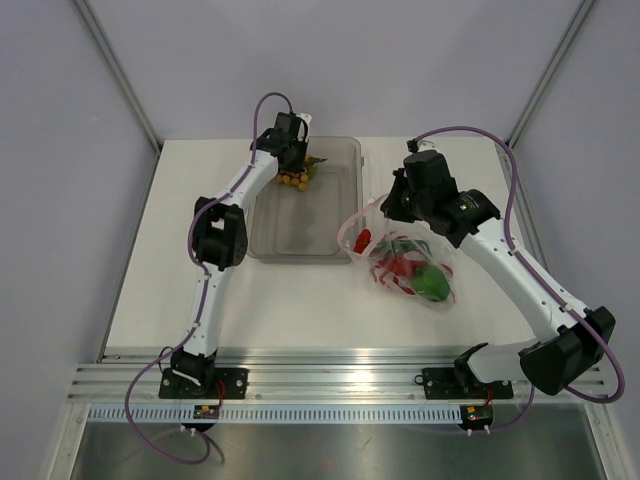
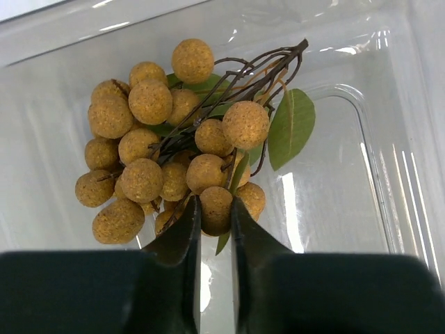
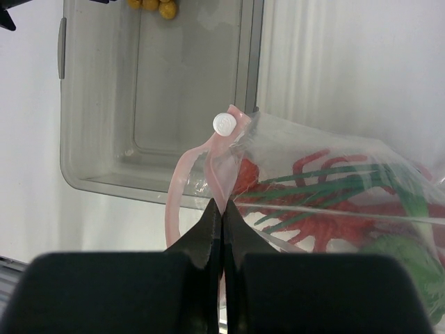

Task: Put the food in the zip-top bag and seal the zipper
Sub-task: Move the fake fruit to the bin.

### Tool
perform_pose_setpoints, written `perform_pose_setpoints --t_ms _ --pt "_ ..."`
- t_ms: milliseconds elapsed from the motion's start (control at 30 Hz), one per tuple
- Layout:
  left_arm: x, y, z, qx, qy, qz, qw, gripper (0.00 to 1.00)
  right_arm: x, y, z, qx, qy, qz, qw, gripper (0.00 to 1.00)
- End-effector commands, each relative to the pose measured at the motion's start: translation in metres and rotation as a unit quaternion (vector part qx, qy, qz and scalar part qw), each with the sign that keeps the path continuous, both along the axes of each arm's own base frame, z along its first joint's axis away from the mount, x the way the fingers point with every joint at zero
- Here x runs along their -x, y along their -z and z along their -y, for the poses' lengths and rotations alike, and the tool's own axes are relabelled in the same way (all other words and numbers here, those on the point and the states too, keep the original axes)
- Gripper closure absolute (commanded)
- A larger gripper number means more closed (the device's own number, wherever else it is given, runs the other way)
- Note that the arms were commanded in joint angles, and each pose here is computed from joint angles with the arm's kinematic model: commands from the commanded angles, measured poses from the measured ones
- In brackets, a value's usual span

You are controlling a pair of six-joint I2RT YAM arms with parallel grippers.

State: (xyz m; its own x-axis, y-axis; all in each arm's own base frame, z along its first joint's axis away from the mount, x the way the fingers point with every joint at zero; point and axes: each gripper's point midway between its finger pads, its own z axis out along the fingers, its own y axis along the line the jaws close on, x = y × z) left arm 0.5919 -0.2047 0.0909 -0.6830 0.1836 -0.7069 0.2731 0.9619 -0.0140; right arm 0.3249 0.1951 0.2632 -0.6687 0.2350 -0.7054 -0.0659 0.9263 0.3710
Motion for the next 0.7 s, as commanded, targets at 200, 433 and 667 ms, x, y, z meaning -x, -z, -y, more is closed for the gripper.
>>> perform_pose_setpoints --t_ms 200,433,667 --pt "0.030 -0.063 0.001 0.035 0.020 0.035 0.999 1.00 0.003 -0.025 -0.002 -0.036 0.002 0.028 0.999 1.00" --pt "0.087 -0.054 -0.015 0.014 0.025 -0.021 0.999 1.00 0.012 -0.031 0.000 -0.053 0.000 0.035 0.998 1.00" --pt "0.138 -0.059 -0.019 0.001 0.042 -0.055 0.998 0.19 0.023 -0.034 0.001 -0.069 -0.005 0.038 0.997 1.00"
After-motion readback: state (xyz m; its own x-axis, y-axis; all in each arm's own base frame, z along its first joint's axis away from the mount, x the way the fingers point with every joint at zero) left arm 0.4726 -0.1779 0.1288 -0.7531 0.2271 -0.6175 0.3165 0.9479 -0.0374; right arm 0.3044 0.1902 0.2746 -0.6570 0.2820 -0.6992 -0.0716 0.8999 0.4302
